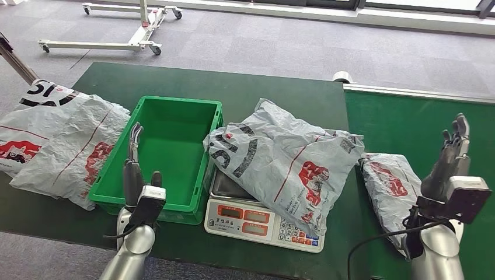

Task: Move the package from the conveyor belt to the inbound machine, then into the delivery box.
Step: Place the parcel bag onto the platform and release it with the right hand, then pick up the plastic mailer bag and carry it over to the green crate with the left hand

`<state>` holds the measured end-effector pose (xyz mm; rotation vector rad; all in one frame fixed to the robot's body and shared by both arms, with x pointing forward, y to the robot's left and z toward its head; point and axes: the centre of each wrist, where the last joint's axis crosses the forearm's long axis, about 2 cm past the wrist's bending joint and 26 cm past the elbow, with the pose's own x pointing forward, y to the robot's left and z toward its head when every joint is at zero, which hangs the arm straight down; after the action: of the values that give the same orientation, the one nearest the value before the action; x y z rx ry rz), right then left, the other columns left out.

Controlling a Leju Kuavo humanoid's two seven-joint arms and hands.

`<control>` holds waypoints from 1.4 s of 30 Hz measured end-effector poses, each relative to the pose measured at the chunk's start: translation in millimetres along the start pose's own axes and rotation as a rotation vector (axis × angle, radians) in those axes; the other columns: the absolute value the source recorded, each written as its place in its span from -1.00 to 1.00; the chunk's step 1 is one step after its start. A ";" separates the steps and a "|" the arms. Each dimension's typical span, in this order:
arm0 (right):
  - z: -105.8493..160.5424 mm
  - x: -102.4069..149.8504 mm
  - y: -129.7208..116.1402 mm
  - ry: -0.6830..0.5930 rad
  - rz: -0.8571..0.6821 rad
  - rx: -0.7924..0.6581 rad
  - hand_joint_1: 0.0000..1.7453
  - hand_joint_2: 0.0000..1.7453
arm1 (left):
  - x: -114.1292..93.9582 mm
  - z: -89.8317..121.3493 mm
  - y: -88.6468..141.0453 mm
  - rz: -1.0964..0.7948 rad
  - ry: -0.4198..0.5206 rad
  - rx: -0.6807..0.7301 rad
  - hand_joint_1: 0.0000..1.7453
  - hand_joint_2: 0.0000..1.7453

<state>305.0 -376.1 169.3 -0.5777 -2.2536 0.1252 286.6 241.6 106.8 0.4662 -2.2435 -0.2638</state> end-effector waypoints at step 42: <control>80.6 -20.7 78.3 0.353 -0.183 0.078 -1.00 -1.00 | -42.7 -122.2 -58.3 -0.527 -0.007 -0.684 -1.00 -1.00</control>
<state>287.3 -308.1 79.2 -0.3200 -1.9362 0.0167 419.4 201.8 137.4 0.6588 -1.8396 -1.2494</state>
